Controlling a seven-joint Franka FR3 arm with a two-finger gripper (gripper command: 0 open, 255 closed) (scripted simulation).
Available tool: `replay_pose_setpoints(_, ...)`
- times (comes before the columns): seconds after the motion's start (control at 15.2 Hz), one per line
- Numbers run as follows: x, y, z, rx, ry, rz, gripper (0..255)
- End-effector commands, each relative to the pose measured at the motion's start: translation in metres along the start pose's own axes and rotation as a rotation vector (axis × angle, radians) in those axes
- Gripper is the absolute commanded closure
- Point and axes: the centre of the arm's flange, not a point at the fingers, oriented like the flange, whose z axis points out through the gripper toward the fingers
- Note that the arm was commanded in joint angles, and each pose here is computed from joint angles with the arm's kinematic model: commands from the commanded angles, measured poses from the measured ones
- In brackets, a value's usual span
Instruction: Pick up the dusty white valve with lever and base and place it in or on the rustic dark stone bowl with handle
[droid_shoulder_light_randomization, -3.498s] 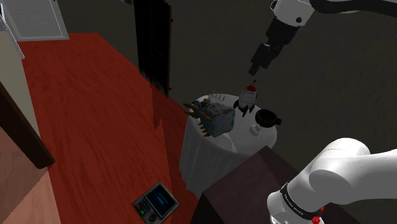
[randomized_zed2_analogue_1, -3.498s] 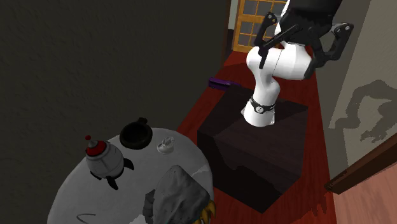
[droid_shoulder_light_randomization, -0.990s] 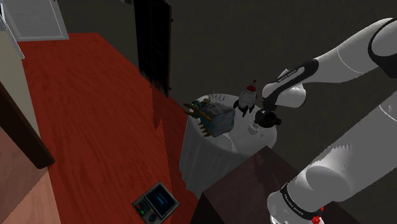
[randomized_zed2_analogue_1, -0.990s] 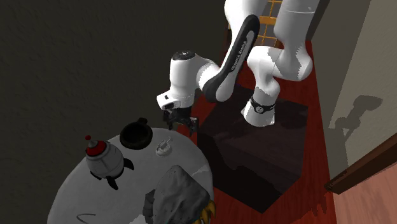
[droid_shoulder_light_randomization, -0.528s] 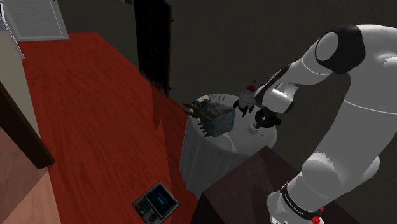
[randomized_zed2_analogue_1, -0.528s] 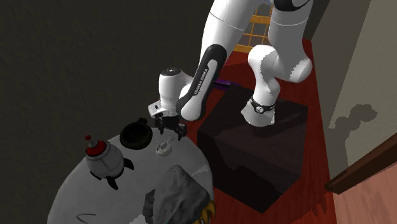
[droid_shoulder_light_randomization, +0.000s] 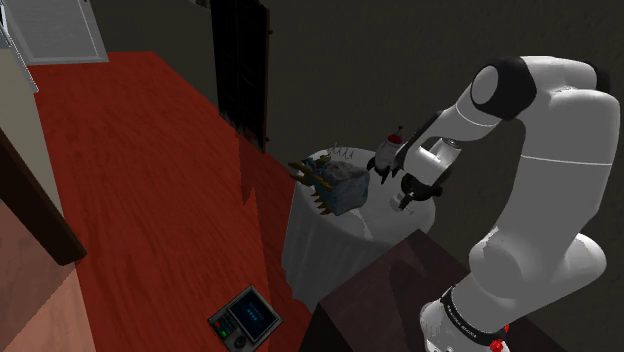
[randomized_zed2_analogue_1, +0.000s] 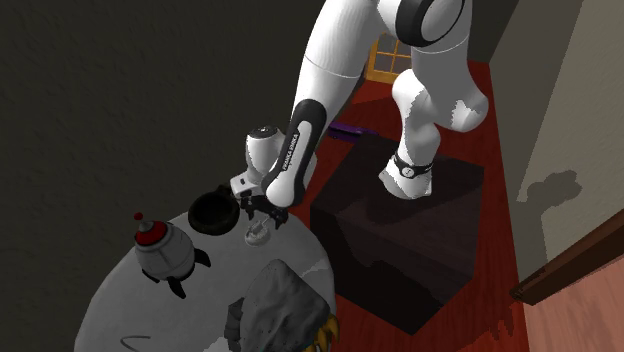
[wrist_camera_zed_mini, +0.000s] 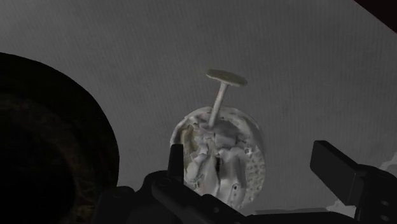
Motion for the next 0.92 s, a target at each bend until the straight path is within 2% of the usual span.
replay_pose_setpoints(0.0,0.0002,0.0013,0.011,0.0,0.0,0.0,0)
replay_pose_setpoints(0.53,0.0002,0.0012,0.014,0.0,0.0,0.0,0)
replay_pose_setpoints(0.59,0.0002,0.0012,0.014,0.0,0.0,0.0,255)
replay_pose_setpoints(0.86,0.0002,0.0015,0.0143,0.0,0.0,0.0,255)
